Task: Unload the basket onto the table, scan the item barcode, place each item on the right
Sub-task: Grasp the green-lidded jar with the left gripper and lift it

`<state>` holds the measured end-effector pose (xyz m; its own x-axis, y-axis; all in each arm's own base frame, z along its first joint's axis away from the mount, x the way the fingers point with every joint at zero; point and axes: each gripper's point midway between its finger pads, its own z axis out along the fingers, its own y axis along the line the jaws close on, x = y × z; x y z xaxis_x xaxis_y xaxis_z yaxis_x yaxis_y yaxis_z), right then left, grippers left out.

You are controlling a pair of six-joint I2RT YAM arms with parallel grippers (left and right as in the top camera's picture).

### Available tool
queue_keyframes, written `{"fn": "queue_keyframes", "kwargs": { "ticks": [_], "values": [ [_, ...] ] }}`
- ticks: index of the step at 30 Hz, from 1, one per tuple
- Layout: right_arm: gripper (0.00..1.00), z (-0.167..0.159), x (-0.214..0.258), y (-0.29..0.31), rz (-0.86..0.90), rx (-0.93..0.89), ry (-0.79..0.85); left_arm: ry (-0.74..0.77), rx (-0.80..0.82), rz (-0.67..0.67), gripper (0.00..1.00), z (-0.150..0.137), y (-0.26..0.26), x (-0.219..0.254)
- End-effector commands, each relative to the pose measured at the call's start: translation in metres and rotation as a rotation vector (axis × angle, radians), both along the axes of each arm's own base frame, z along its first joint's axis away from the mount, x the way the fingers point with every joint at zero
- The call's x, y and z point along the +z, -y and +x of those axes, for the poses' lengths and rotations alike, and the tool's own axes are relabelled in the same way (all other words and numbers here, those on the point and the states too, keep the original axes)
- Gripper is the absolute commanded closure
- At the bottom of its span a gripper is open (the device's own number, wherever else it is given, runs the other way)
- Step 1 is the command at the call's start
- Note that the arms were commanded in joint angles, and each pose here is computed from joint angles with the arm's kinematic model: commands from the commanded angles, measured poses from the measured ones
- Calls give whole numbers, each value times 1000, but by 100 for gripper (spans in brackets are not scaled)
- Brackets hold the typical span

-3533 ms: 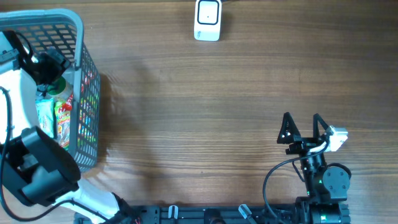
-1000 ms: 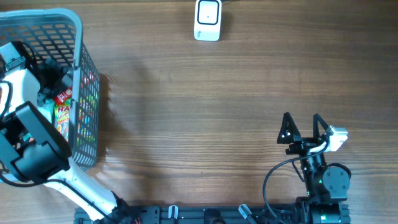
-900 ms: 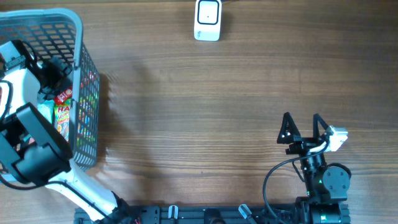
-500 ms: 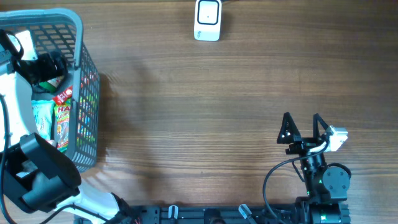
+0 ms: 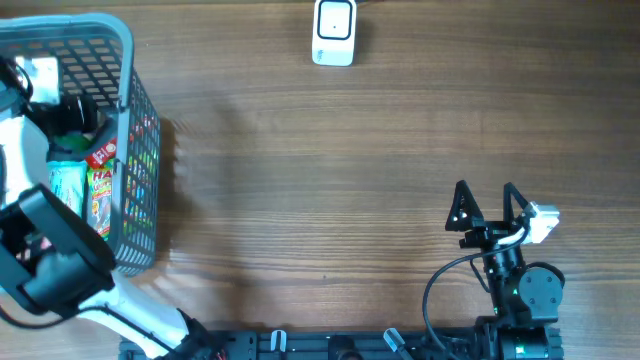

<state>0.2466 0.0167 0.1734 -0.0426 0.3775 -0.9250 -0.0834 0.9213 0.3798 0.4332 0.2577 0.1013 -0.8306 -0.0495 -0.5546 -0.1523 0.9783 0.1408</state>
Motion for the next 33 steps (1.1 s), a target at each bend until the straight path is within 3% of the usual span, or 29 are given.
{"fn": "queue_keyframes", "kwargs": {
  "ticks": [1, 6, 9, 11, 18, 22, 26, 33],
  "values": [
    [0, 0, -1, 1, 6, -5, -2, -20, -59, -64, 0, 0, 1, -30],
    [0, 0, -1, 1, 6, -5, -3, 0, -121, -183, 0, 7, 22, -49],
    [0, 0, -1, 1, 6, -5, -2, -51, -98, -235, 6, -4, 29, -58],
    [0, 0, -1, 0, 6, -5, -3, -78, -30, -298, 0, -12, 34, -61],
    [0, 0, -1, 0, 6, -5, -3, -81, 184, -624, 0, -17, 68, -58],
    [0, 0, -1, 1, 6, -5, -3, -115, 214, -635, 0, -24, 70, -61],
    [0, 0, -1, 1, 7, -5, -3, -137, 320, -549, 0, -32, 52, -59],
    [0, 0, -1, 0, 6, -5, -2, 10, 330, -447, 0, -21, 35, 15]
  ]
}}
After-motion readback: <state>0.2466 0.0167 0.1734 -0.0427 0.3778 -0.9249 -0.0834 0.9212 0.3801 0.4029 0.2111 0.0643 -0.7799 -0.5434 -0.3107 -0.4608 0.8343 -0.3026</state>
